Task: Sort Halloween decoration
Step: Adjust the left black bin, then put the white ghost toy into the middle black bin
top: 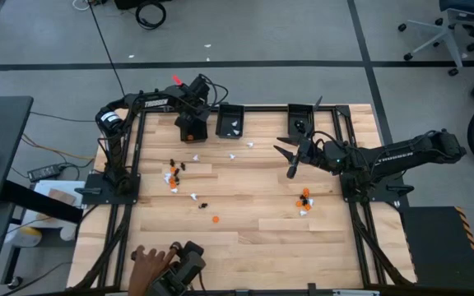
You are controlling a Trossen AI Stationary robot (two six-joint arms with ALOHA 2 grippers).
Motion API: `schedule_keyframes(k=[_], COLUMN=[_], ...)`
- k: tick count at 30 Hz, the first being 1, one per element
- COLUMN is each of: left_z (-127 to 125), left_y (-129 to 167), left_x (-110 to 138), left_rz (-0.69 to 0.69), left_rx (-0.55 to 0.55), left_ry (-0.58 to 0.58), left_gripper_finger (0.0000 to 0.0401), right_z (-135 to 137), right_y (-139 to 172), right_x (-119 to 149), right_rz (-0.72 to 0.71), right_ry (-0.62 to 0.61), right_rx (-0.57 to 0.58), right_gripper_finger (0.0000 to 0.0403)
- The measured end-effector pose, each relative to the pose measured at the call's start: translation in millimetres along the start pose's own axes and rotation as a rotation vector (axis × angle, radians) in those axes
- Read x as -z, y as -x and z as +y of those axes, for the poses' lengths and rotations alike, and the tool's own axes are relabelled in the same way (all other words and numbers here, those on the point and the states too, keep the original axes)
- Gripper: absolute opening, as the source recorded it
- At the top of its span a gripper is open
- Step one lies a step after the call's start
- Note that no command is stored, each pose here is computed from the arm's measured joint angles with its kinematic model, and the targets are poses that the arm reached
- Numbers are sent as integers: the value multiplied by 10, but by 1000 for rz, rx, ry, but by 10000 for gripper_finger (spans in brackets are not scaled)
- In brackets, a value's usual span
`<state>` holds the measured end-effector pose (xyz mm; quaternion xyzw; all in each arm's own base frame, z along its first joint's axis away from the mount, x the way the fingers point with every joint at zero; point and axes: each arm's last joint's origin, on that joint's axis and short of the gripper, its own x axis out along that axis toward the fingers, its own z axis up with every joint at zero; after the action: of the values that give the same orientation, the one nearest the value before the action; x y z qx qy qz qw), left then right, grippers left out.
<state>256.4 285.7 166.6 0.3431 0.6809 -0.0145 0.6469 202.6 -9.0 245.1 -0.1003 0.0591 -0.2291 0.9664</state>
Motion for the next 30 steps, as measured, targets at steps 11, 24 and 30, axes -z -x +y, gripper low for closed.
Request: schedule_keyframes(k=[11,24,30], left_z=[40,26,-116], left_y=[19,626,1182], left_x=[-41,-44,-235], left_rz=[72,65,-171], left_rx=[-67,-152,-120], left_ry=[83,365,591], left_gripper_finger=[172,172,172], right_z=[0,-2,-1], right_y=[0,0,0], right_x=[1,1,8], right_rz=[1,1,8], right_ry=[-3,-4,-9], right_rx=[0,5,4], right_gripper_finger=[132,132,132])
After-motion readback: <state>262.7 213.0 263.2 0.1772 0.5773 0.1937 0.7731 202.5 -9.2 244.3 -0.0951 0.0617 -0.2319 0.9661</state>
